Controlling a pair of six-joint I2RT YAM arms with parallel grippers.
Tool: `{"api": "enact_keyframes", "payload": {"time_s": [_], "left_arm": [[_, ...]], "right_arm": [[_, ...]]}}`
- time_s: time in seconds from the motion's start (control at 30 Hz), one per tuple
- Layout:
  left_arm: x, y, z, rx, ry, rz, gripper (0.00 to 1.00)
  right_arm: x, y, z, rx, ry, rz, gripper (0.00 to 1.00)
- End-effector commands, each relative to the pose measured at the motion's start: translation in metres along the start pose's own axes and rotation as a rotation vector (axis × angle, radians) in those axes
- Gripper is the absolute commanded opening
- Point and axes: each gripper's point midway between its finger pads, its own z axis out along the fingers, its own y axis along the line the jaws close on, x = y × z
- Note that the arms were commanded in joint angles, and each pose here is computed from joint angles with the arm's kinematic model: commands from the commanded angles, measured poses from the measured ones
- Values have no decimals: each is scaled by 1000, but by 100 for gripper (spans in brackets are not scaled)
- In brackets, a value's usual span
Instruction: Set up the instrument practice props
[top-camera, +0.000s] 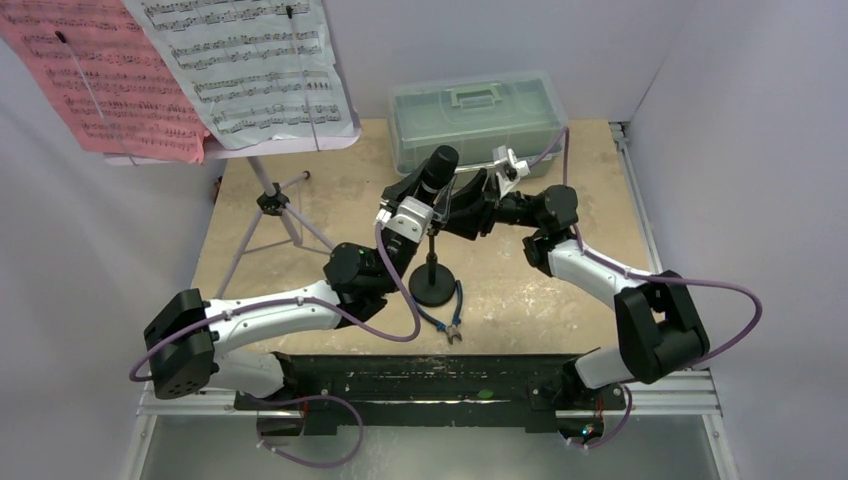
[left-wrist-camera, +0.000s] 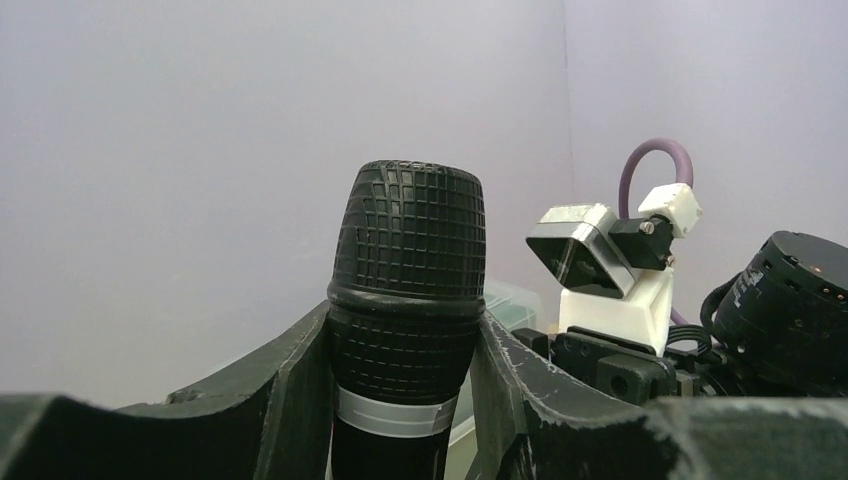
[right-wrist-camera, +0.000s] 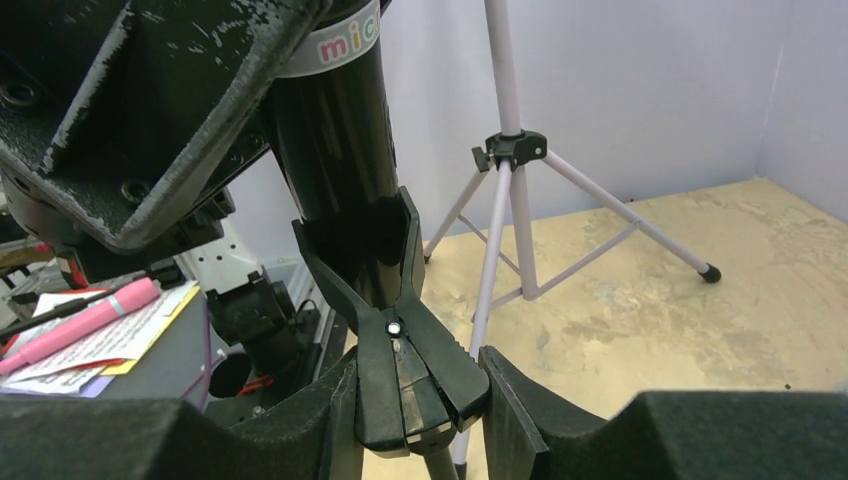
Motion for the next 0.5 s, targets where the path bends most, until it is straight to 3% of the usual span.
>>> {"api": "enact_keyframes", "payload": {"time_s": [0.0,0.3,0.4,0.47], "left_arm": [[-6,-23,1,58,-82,-110,0],[-3,-25,2,71,-92,-119,0],[-3,-21,-2,74,-81,-106,0],[-3,-17,-3,75,-79,-91,0]], "right_arm": [[-36,9,6,39,-96,-75,0],[-36,4,6,90,-92,-53,1],[-39,6,5,102,-91,-46,29],[-39,6,4,111,-85,-43,34]]}}
